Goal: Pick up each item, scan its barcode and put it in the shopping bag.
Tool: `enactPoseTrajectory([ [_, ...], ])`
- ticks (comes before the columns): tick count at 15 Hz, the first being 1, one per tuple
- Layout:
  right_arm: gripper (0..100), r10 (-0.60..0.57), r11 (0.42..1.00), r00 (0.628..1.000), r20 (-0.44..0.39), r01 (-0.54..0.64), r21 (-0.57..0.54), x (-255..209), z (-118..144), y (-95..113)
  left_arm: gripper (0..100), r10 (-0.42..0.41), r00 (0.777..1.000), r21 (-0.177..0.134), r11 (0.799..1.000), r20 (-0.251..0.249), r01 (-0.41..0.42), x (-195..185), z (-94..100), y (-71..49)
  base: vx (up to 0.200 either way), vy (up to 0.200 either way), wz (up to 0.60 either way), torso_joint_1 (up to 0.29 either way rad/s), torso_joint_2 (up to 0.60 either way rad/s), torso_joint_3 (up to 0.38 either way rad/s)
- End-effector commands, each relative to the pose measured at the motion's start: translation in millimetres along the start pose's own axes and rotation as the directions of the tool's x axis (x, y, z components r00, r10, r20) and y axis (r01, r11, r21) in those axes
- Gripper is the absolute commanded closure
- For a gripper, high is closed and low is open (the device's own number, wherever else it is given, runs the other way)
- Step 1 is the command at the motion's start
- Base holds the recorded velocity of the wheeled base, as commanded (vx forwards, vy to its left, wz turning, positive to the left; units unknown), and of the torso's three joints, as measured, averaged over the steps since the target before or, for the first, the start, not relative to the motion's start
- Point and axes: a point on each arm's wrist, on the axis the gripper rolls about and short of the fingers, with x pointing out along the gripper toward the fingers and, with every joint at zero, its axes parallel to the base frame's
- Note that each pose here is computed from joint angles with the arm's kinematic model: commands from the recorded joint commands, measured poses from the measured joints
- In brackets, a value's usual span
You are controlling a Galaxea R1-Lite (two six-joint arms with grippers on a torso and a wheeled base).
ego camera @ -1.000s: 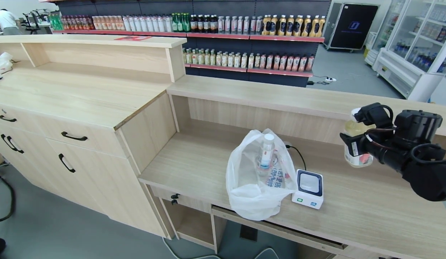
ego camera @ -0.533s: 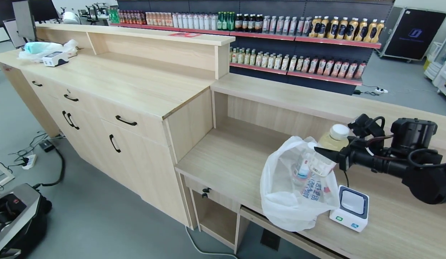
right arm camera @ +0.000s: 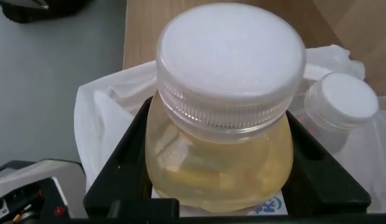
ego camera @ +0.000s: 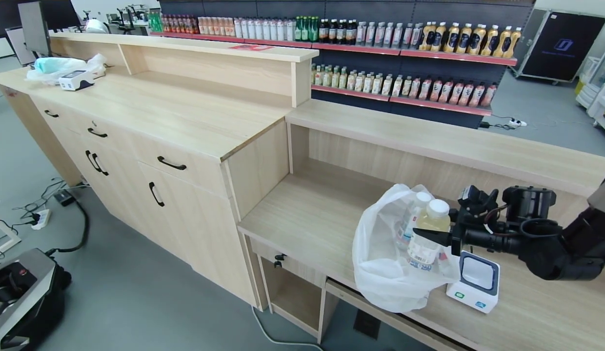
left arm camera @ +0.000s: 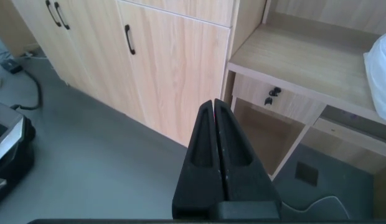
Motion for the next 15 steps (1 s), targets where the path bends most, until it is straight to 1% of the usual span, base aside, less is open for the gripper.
enactPoseTrajectory([
  [1, 100, 0.035, 0.999, 0.999, -0.004, -0.035, 0.016, 20, -24, -3, 100, 0.001, 1.0, 0.0, 1.0, 0.0, -0.001, 0, 0.0, 0.0, 0.0, 0.0, 0.0, 0.0, 0.0, 0.0],
  [4, 100, 0.085, 0.996, 0.996, 0.025, -0.085, 0.016, 37, -38, -9, 100, 0.001, 1.0, 0.0, 1.0, 0.0, -0.001, 0, 0.0, 0.0, 0.0, 0.0, 0.0, 0.0, 0.0, 0.0],
  [10, 100, 0.085, 0.996, 0.995, 0.043, -0.085, -0.007, 61, -57, -23, 100, 0.001, 1.0, 0.0, 1.0, 0.0, -0.001, 0, 0.0, 0.0, 0.0, 0.0, 0.0, 0.0, 0.0, 0.0],
  [15, 100, 0.101, 0.995, 0.993, 0.055, -0.101, 0.008, 79, -67, -26, 100, 0.001, 1.0, 0.0, 1.0, 0.0, -0.001, 0, 0.0, 0.0, 0.0, 0.0, 0.0, 0.0, 0.0, 0.0],
])
